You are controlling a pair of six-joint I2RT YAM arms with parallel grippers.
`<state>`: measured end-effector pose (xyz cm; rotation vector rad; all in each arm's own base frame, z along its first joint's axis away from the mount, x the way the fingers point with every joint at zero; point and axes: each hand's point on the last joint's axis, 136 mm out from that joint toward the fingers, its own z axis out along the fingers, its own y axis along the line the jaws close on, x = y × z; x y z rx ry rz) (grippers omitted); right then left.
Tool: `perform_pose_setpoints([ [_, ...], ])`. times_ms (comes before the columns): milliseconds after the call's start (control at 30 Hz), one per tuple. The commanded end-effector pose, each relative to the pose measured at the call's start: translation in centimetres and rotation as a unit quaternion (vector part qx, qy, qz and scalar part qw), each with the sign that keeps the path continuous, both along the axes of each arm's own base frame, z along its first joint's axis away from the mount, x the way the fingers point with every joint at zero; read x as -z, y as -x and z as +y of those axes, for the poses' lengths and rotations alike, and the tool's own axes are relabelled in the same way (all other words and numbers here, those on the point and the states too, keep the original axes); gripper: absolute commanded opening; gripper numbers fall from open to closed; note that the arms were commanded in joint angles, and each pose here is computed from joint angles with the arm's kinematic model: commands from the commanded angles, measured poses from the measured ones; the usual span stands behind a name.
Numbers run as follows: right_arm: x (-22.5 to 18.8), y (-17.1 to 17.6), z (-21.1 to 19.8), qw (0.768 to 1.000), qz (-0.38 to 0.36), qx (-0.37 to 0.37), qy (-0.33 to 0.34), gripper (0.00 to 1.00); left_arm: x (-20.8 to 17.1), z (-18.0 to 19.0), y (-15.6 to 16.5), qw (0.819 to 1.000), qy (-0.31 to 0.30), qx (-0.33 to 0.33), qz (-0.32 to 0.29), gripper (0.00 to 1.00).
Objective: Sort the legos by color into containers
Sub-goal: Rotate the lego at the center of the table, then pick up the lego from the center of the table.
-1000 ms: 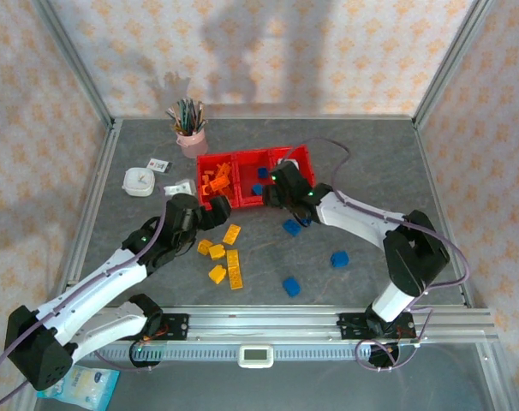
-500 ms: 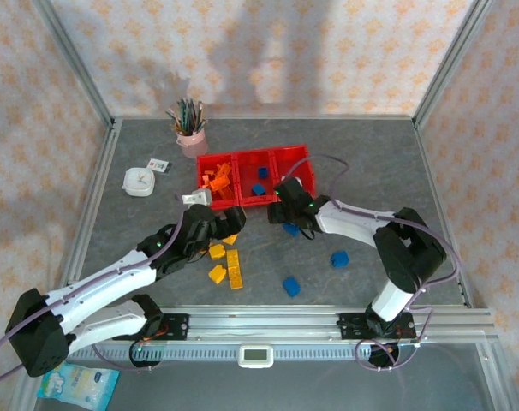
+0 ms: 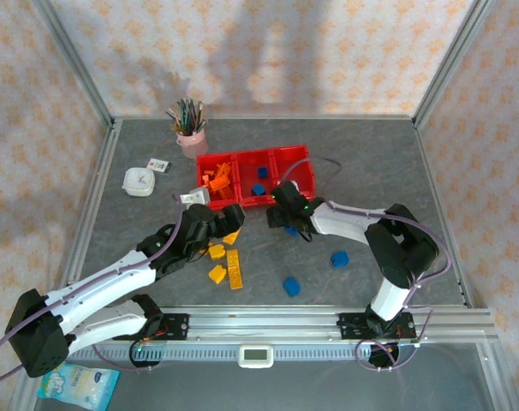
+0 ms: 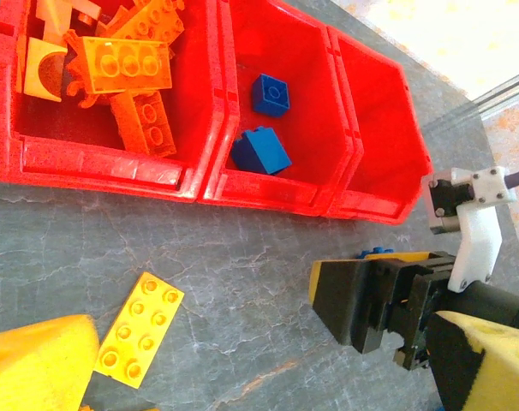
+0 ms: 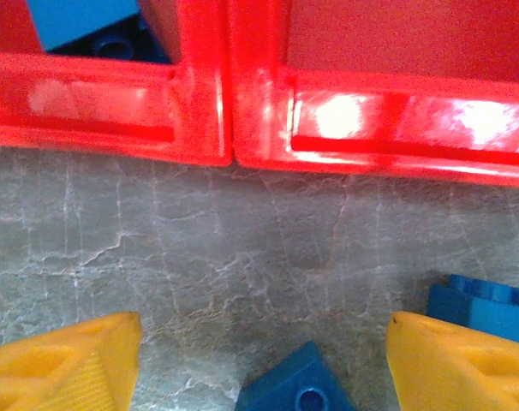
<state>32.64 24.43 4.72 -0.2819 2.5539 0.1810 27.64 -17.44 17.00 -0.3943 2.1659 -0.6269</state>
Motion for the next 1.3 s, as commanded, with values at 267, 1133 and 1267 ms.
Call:
perform_pose_setpoints([
  [267, 1.3, 3.9, -0.1, 0.999, 0.033, 0.000, 0.034, 0.70, -0.2, 1.3, 0.1, 1.000, -0.011, -0.025, -0.012, 0.99],
  [1133, 1.8, 5.5, -1.5, 0.991, 0.072, 0.116, -0.008, 0.74, -0.8, 1.7, 0.1, 0.999, -0.019, -0.029, -0.020, 0.99],
  [1267, 2.3, 4.9, -1.6, 0.991, 0.064, 0.119, 0.009, 0.69, -0.9, 1.4, 0.1, 0.999, -0.017, -0.021, -0.021, 0.99],
])
